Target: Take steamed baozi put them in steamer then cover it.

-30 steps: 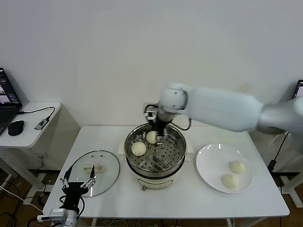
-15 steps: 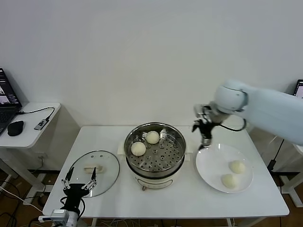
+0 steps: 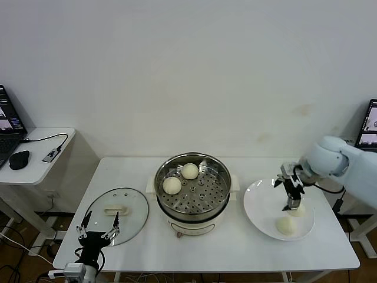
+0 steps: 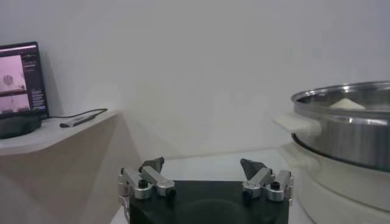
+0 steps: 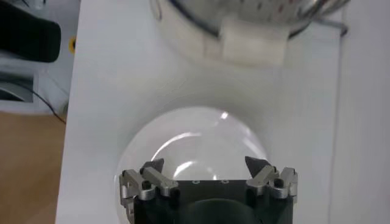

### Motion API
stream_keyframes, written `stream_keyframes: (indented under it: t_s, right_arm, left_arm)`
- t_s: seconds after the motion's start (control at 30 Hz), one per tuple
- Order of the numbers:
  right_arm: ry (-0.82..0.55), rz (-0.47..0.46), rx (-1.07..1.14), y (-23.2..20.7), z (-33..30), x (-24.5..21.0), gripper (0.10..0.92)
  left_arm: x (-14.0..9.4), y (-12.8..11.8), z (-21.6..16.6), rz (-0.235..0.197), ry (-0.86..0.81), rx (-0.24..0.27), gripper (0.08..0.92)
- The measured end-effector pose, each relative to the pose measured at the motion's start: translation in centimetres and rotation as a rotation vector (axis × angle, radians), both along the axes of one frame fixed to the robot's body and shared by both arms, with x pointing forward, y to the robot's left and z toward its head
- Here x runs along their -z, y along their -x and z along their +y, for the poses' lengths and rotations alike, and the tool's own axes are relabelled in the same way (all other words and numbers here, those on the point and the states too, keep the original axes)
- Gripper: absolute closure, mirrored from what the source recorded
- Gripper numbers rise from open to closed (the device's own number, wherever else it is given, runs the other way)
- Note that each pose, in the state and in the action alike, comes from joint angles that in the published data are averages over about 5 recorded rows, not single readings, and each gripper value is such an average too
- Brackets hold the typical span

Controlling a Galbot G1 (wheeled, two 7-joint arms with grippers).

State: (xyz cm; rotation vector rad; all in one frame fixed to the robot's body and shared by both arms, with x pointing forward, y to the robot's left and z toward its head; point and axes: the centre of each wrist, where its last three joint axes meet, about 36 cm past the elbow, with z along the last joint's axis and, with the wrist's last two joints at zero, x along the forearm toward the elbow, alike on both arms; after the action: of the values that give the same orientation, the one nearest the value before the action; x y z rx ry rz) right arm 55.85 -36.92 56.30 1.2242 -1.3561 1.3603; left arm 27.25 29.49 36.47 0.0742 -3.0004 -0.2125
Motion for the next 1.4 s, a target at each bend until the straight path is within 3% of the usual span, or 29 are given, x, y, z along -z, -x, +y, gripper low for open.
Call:
stream_keyframes:
  t_s: [0.43,0.87,1.4]
  right_arm:
    - [0.038,0.045,0.049,1.3,-2.2,6.0,0.200]
    - [0.046,0.071,0.079,1.7,-2.8,9.2,0.208]
    - [0.041,0.064,0.104,1.7,-3.3,9.4,0.407]
  left_arm:
    - [-0.1,0.0,0.1,-0.003,-0.001,-0.007,0.177]
    - [0.1,0.0,0.0,0.001,-0.002,-0.009,0.177]
    - [0.0,0.0,-0.1,-0.004,0.002,-0.011,0.177]
